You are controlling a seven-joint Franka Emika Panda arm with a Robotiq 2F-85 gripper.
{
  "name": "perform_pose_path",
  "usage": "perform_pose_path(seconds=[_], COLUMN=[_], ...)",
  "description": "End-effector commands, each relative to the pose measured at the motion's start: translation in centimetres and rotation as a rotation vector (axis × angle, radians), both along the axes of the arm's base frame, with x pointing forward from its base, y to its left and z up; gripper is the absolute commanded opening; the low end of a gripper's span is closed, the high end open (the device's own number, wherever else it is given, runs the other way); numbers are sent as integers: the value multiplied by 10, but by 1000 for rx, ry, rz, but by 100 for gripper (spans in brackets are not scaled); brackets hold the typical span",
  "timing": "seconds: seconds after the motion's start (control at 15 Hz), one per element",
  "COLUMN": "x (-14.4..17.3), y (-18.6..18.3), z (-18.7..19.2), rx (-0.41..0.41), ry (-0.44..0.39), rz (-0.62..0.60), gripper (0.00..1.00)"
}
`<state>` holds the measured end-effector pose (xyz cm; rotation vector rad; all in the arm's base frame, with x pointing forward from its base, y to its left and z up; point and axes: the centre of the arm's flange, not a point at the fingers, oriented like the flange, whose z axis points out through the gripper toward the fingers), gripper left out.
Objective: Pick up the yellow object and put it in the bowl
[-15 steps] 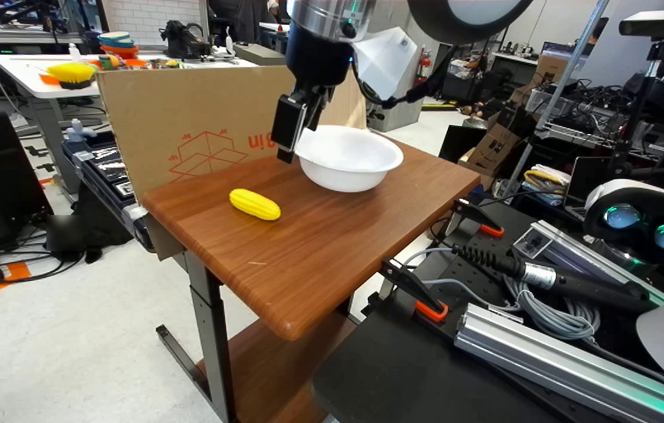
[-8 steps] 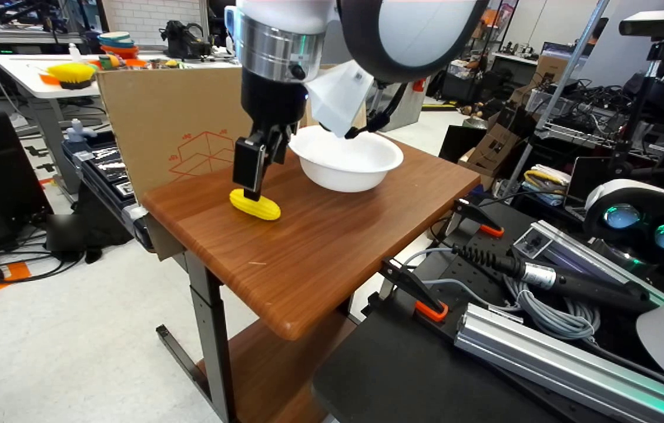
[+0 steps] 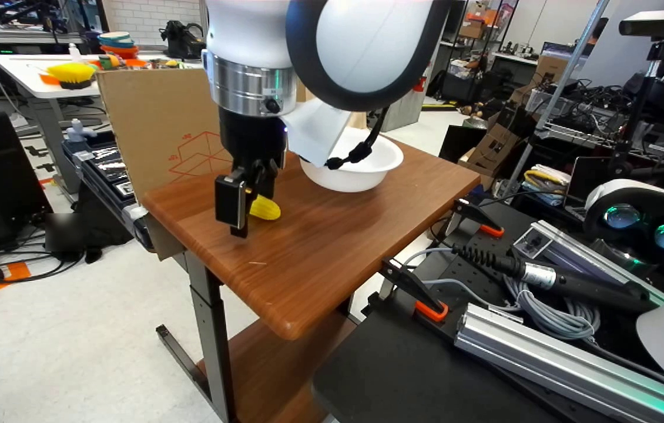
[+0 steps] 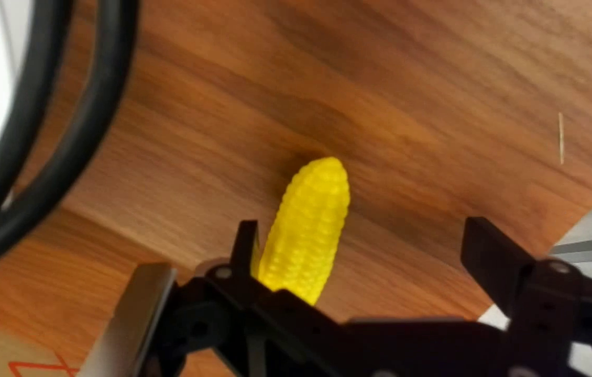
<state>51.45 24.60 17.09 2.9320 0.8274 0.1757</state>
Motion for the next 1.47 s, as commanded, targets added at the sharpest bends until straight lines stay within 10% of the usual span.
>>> perform_pose_path(seconds=[0.0,0.53,1.07,1.4], x=[11,19,2,-16], y=[-9,-23,-30,-105], z=[-11,4,98,154], rx=[-1,36,90,118], ry=[54,57,-72,-138], rz=[-32,-78,-79,-223], gripper=[68,7,8,8])
